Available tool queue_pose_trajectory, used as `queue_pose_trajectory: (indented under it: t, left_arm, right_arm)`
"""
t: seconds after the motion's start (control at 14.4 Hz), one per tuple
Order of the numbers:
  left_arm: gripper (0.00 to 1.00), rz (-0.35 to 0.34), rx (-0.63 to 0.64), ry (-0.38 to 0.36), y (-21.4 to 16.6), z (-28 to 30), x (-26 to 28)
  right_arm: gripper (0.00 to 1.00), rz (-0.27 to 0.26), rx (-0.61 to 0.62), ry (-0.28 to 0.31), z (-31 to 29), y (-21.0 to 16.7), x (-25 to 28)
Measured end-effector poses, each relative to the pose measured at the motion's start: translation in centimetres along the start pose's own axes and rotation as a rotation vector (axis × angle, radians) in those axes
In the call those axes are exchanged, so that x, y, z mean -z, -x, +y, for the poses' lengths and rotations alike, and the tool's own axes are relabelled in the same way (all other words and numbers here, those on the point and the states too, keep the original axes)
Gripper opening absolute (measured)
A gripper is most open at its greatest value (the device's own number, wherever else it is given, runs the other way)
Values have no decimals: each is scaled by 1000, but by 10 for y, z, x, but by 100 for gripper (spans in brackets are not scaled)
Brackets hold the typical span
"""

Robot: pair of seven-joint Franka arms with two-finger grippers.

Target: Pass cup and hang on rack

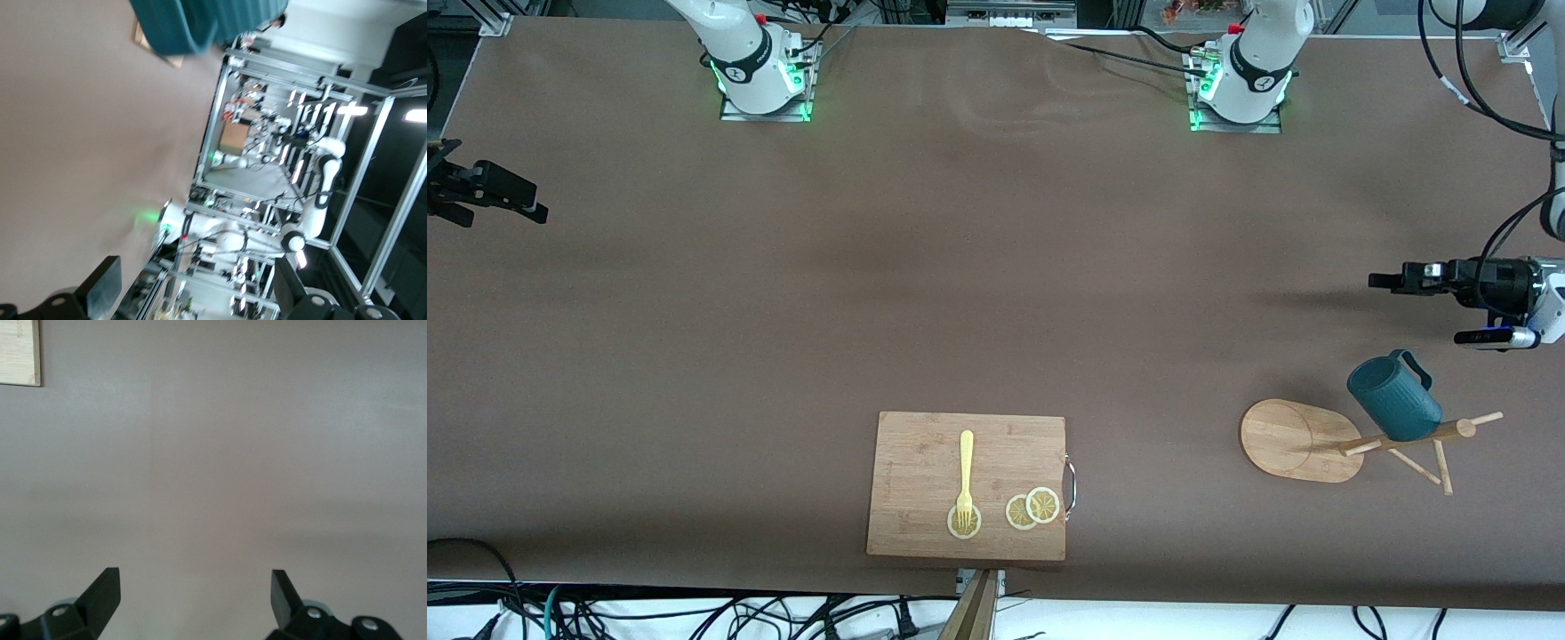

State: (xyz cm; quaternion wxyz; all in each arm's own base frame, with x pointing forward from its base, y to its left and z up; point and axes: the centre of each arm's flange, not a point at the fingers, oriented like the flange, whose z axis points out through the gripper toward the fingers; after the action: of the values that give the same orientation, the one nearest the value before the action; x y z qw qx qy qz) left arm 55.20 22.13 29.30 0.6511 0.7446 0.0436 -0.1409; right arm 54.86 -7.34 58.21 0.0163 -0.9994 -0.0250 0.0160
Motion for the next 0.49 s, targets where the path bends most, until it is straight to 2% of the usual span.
queue_pose_trajectory:
  t: [0.21,0.42,0.49]
  left_arm:
    - [100,-60,30,-125,19,21,3]
    - [100,-82,101,-232,25,61,-7]
    - [100,-92,123,-300,23,77,-17]
  right_arm:
    - [100,0,0,0,0,0,0]
    - [100,0,0,0,0,0,0]
    - [100,0,0,0,0,0,0]
